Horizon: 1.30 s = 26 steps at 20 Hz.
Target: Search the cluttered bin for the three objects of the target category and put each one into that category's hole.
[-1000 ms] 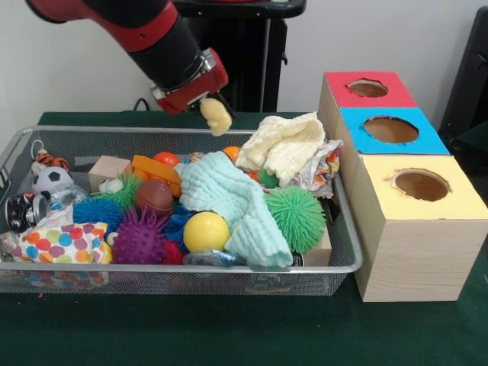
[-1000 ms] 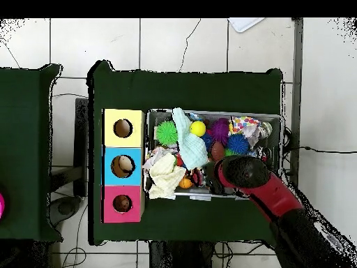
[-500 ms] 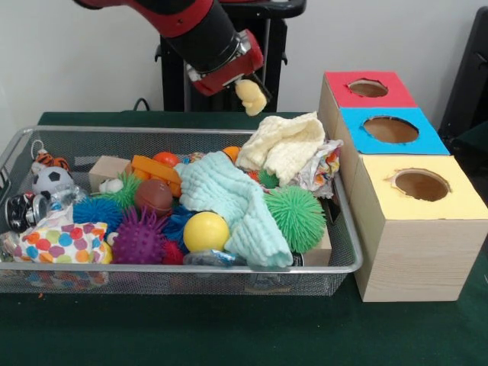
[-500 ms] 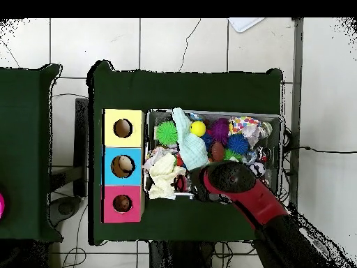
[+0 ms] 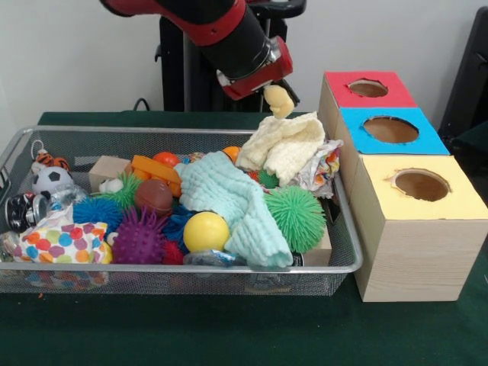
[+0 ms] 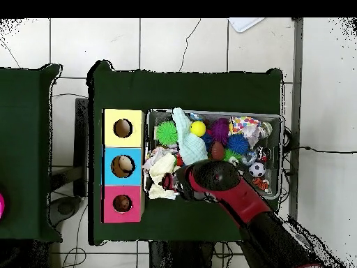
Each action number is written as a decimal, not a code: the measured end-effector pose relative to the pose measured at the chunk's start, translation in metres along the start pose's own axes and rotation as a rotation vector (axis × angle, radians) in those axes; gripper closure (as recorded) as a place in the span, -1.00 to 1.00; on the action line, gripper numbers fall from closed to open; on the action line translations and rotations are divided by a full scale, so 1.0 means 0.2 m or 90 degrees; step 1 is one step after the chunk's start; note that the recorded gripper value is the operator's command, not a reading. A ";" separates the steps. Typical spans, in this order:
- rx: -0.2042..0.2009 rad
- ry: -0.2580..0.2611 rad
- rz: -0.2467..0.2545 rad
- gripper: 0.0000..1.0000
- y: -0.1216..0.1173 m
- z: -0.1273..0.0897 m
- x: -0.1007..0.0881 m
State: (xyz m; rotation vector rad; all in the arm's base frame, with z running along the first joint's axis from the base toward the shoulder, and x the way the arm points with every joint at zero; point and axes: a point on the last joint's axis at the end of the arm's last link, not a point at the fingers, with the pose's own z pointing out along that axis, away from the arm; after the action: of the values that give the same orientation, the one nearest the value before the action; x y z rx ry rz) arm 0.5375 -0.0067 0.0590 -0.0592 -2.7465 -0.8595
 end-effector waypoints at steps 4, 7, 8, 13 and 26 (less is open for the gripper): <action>0.004 0.000 0.006 1.00 0.06 0.00 0.03; 0.007 0.004 0.009 1.00 0.14 -0.01 0.08; 0.010 0.004 0.010 1.00 0.17 -0.01 0.09; 0.025 0.002 0.024 1.00 0.30 -0.05 0.16; 0.026 -0.022 0.090 1.00 0.27 -0.07 0.20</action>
State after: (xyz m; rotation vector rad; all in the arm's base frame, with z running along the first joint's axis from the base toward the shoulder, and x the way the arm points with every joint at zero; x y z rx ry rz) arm 0.5080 0.0286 0.1097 -0.2581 -2.7510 -0.7707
